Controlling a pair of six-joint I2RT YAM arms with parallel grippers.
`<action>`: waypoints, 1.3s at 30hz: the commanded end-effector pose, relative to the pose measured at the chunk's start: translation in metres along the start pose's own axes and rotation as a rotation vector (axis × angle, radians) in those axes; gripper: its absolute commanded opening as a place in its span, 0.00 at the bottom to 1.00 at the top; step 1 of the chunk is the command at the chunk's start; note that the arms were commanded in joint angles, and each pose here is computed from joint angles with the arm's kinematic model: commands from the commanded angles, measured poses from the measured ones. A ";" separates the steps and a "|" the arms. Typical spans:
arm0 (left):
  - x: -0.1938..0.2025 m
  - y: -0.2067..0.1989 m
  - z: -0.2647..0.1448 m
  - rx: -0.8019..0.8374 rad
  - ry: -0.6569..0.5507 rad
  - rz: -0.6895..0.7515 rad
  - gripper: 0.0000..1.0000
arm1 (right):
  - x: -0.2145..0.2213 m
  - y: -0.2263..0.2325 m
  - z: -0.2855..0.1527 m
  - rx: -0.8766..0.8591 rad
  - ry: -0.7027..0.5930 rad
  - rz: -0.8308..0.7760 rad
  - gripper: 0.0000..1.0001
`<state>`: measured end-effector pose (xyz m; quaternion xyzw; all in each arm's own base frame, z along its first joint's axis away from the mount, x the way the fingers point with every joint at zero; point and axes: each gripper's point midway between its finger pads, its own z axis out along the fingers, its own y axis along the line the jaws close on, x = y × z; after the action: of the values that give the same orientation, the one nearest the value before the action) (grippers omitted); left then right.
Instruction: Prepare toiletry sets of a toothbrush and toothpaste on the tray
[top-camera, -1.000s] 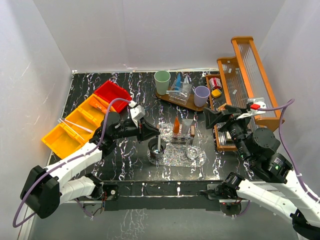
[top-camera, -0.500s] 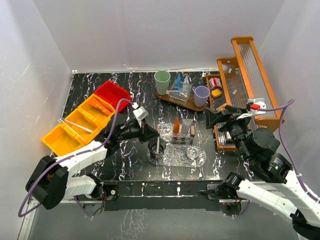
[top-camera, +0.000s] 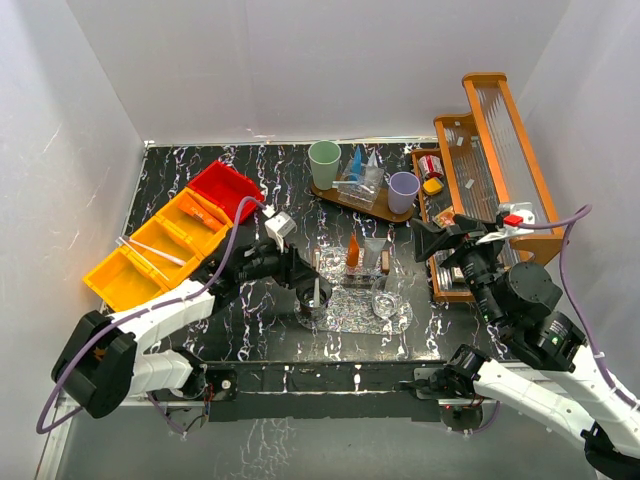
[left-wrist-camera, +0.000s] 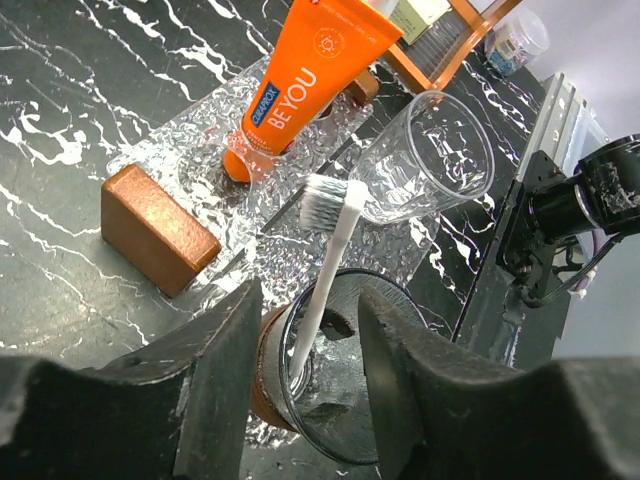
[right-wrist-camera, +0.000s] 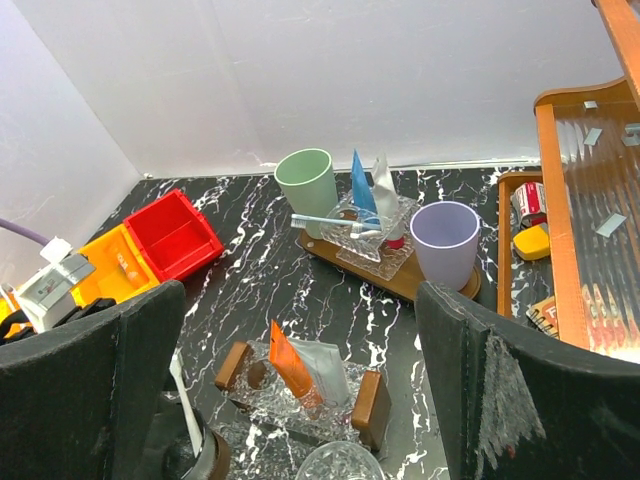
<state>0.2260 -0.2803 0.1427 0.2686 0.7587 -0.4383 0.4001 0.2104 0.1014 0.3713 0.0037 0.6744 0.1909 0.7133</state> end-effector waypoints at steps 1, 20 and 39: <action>-0.027 -0.007 -0.010 -0.040 -0.008 -0.001 0.45 | -0.012 -0.004 -0.002 0.013 -0.040 -0.002 0.98; -0.119 0.165 -0.213 -1.176 -0.172 -0.204 0.86 | 0.039 0.008 0.012 -0.048 0.052 -0.084 0.98; -0.025 0.283 -0.329 -1.675 -0.153 -0.966 0.69 | 0.053 0.006 0.018 -0.047 0.069 -0.170 0.98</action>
<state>0.3409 0.1288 0.1293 -0.4233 0.8484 0.0928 0.3040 0.2261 0.1279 0.3097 -0.0874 0.7136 0.1384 0.6812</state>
